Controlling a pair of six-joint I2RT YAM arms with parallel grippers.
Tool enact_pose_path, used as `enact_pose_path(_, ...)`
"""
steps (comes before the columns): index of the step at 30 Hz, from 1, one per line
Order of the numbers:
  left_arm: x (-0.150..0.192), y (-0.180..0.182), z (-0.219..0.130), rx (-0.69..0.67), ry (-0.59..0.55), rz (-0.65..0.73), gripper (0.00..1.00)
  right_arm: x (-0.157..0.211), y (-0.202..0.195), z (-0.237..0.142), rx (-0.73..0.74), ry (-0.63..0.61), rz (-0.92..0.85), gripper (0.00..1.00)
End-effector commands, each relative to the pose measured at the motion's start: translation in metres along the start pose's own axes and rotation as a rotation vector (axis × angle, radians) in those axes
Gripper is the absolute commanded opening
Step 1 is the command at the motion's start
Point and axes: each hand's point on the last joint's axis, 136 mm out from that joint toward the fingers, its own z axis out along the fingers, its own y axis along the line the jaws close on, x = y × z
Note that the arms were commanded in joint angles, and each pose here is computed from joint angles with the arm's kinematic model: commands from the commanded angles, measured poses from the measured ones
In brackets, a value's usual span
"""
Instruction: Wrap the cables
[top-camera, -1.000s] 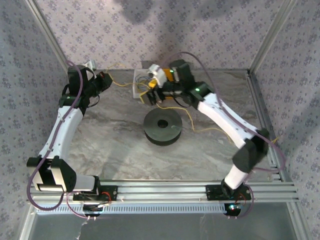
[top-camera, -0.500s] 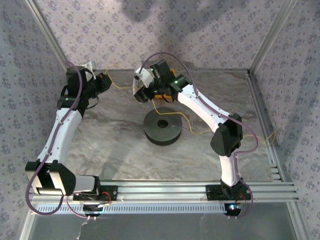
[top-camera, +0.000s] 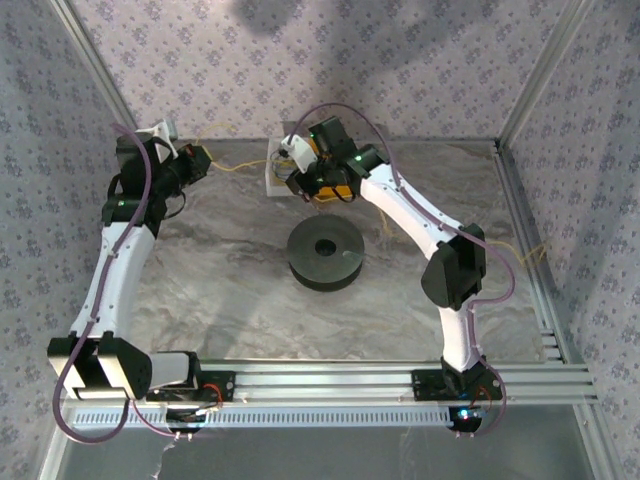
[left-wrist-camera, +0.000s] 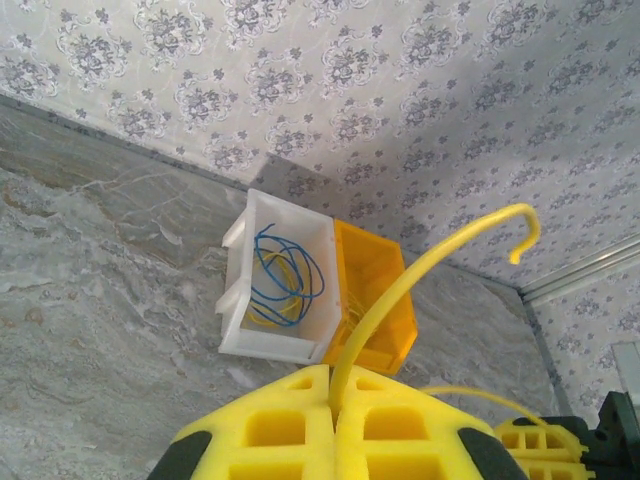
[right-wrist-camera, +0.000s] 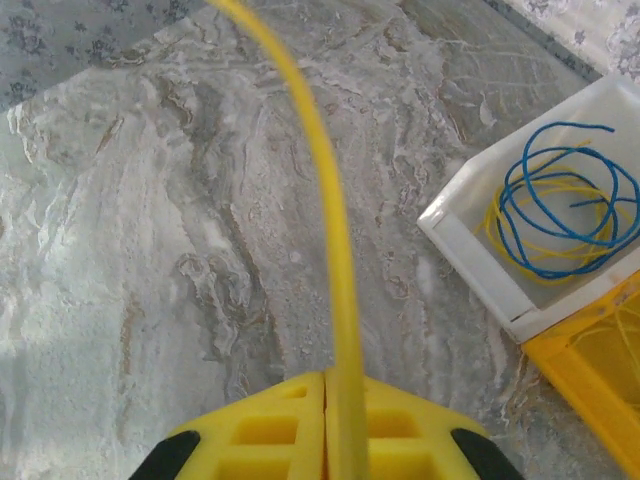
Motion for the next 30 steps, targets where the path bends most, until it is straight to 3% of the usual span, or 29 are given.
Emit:
enact_pose_path(1, -0.001, -0.014, -0.005, 0.068, 0.010, 0.036, 0.21, -0.018, -0.005, -0.011, 0.016, -0.040, -0.039, 0.00)
enact_pose_path(4, 0.005, -0.009, -0.018, 0.045, 0.027, 0.078, 0.54, -0.037, -0.016, -0.020, 0.049, -0.068, -0.075, 0.00)
enact_pose_path(7, 0.012, 0.004, -0.039, 0.005, 0.027, 0.117, 0.65, -0.067, -0.021, -0.032, 0.070, -0.119, -0.133, 0.00)
enact_pose_path(12, 0.030, 0.018, -0.072, -0.025, 0.015, 0.150, 0.72, -0.112, -0.024, -0.047, 0.105, -0.246, -0.207, 0.00)
enact_pose_path(16, 0.062, 0.021, -0.072, 0.025, 0.087, 0.134, 0.74, -0.128, -0.021, -0.050, 0.133, -0.305, -0.255, 0.00)
enact_pose_path(23, 0.164, 0.031, -0.003, 0.071, 0.419, 0.090, 0.73, -0.138, -0.012, -0.054, 0.128, -0.342, -0.268, 0.00)
enact_pose_path(30, 0.241, 0.026, 0.062, 0.165, 0.659, 0.007, 0.73, -0.138, -0.013, -0.055, 0.128, -0.340, -0.255, 0.00)
